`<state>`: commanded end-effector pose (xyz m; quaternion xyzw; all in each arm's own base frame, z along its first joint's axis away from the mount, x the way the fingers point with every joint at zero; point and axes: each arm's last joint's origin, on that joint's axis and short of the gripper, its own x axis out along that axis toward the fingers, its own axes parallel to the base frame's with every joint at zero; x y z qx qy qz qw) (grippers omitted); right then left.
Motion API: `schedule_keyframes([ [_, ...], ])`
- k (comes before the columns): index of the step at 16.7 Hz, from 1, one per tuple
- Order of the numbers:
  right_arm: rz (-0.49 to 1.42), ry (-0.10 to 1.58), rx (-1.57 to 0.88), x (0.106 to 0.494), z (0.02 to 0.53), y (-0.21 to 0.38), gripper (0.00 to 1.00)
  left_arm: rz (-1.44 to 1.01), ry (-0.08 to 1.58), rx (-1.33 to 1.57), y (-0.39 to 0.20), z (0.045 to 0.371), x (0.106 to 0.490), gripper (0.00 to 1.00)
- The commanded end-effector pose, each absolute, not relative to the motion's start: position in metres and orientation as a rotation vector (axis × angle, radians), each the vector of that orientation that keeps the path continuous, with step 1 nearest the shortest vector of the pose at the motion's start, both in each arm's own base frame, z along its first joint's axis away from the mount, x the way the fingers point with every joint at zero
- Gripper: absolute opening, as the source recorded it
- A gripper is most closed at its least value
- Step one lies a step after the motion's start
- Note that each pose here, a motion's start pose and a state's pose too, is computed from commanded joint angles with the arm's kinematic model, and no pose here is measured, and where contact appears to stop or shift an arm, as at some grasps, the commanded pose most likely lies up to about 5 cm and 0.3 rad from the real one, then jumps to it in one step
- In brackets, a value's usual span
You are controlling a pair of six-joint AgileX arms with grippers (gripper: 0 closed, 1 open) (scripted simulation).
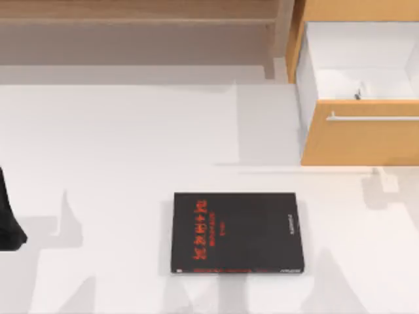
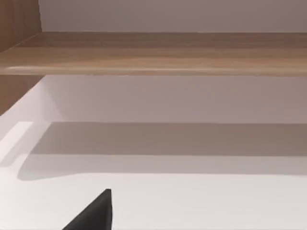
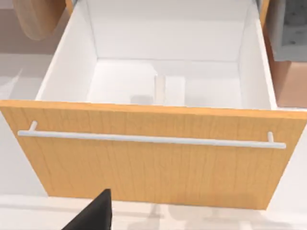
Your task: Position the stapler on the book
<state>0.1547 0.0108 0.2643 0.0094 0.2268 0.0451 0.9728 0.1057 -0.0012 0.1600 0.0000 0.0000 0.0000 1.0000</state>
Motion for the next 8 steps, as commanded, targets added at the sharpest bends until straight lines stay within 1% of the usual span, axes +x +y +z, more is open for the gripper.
schedule_keyframes([
  [2, 0.095, 0.61, 0.013, 0.193, 0.287, 0.016, 1.0, 0.0, 0.0, 0.0, -0.001, 0.16, 0.106, 1.0],
  [4, 0.096, 0.765, 0.0, 0.241, 0.299, 0.023, 1.0, 0.0, 0.0, 0.0, -0.001, 0.16, 0.106, 1.0],
  [8, 0.097, 1.031, -0.044, 0.335, 0.294, 0.04, 1.0, 0.0, 0.0, 0.0, -0.001, 0.16, 0.106, 1.0],
])
